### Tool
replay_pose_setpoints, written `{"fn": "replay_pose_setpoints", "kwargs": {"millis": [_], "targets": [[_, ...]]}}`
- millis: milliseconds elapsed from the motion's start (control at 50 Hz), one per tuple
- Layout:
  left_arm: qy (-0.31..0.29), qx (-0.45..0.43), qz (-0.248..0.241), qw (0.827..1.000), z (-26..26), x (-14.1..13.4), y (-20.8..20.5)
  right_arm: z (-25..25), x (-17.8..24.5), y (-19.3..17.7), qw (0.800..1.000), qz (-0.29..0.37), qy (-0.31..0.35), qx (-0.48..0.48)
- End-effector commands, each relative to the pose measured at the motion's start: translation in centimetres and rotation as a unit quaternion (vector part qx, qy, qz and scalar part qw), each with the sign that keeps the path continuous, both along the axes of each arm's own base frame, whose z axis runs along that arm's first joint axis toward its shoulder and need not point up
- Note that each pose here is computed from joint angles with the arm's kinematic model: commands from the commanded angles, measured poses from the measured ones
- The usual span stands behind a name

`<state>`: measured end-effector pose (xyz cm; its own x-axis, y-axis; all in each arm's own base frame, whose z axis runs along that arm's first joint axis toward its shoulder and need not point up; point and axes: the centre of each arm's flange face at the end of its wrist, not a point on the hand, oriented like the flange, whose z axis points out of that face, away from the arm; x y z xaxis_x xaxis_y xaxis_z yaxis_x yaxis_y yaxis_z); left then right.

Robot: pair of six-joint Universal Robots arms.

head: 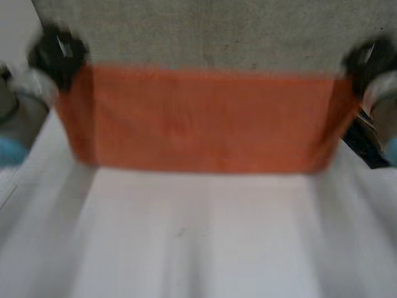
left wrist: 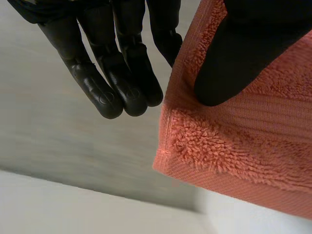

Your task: Fold the laundry.

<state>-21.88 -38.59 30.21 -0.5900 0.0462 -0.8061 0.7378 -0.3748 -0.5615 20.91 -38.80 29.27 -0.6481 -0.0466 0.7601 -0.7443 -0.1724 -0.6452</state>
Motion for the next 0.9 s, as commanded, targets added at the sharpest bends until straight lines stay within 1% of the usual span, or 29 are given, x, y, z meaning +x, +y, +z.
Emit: {"fn": "replay_pose_setpoints", "kwargs": {"millis": [20, 40, 80, 100, 120, 180, 200, 260, 280, 320, 340, 400, 420, 500, 560, 620, 720, 740, 800, 820, 860, 900], "targets": [[0.199, -0.154, 0.004, 0.968, 10.6, 1.2, -1.3, 10.9, 0.4, 0.0, 0.968, 0.042, -0.123, -0.216], [0.223, -0.139, 0.007, 0.965, 10.4, 1.6, -1.6, 11.0, 0.6, -0.1, 0.966, 0.053, -0.121, -0.222], [0.230, -0.112, 0.012, 0.967, 9.4, 1.8, -1.8, 10.8, 0.8, 0.0, 0.967, 0.062, -0.118, -0.218], [0.231, -0.099, 0.014, 0.968, 8.9, 2.0, -1.9, 10.5, 0.9, -0.1, 0.968, 0.066, -0.117, -0.214], [0.229, -0.068, 0.023, 0.971, 7.3, 2.2, -2.1, 9.9, 1.1, -0.1, 0.970, 0.068, -0.115, -0.204], [0.225, -0.025, 0.036, 0.973, 5.0, 2.6, -2.2, 8.4, 1.4, -0.1, 0.975, 0.071, -0.110, -0.179], [0.220, 0.001, 0.041, 0.975, 3.1, 2.7, -2.2, 7.3, 1.7, 0.0, 0.978, 0.074, -0.108, -0.161], [0.212, 0.033, 0.048, 0.976, 0.6, 2.7, -2.1, 5.4, 1.8, -0.1, 0.983, 0.075, -0.102, -0.131], [0.210, 0.053, 0.047, 0.975, -1.1, 2.6, -1.9, 3.7, 2.0, -0.2, 0.987, 0.077, -0.097, -0.107], [0.205, 0.073, 0.044, 0.975, -2.9, 2.4, -1.6, 1.8, 2.3, -0.1, 0.990, 0.081, -0.090, -0.078], [0.198, 0.089, 0.038, 0.975, -4.5, 2.0, -1.2, -0.3, 2.5, 0.0, 0.992, 0.082, -0.083, -0.048], [0.191, 0.118, 0.027, 0.974, -7.2, 1.5, -0.5, -3.7, 2.5, 0.1, 0.994, 0.078, -0.070, 0.002], [0.184, 0.137, 0.022, 0.973, -9.0, 1.3, 0.0, -5.7, 2.4, 0.3, 0.995, 0.075, -0.061, 0.033], [0.169, 0.190, 0.019, 0.967, -12.8, 1.4, 1.7, -10.1, 2.2, 1.4, 0.991, 0.069, -0.036, 0.107], [0.160, 0.219, 0.025, 0.962, -14.2, 1.8, 2.8, -11.6, 1.8, 2.2, 0.987, 0.066, -0.024, 0.143], [0.142, 0.264, 0.037, 0.953, -15.5, 2.6, 5.1, -12.7, 0.8, 3.3, 0.981, 0.057, -0.012, 0.183], [0.095, 0.339, 0.054, 0.934, -15.9, 4.3, 9.4, -12.4, -1.2, 5.7, 0.970, 0.037, 0.025, 0.239], [0.076, 0.364, 0.061, 0.926, -15.5, 5.0, 11.1, -12.1, -2.1, 6.9, 0.962, 0.030, 0.047, 0.268], [0.056, 0.395, 0.073, 0.914, -14.5, 6.2, 13.6, -11.6, -3.8, 9.3, 0.940, 0.020, 0.088, 0.328], [0.042, 0.412, 0.074, 0.907, -13.8, 6.7, 15.2, -11.3, -4.8, 11.2, 0.920, 0.018, 0.117, 0.374], [0.031, 0.428, 0.076, 0.900, -13.2, 7.2, 16.6, -10.9, -5.5, 13.1, 0.900, 0.024, 0.141, 0.413], [0.020, 0.445, 0.077, 0.892, -12.3, 7.9, 17.9, -10.6, -5.9, 14.5, 0.891, 0.039, 0.160, 0.424]]}}
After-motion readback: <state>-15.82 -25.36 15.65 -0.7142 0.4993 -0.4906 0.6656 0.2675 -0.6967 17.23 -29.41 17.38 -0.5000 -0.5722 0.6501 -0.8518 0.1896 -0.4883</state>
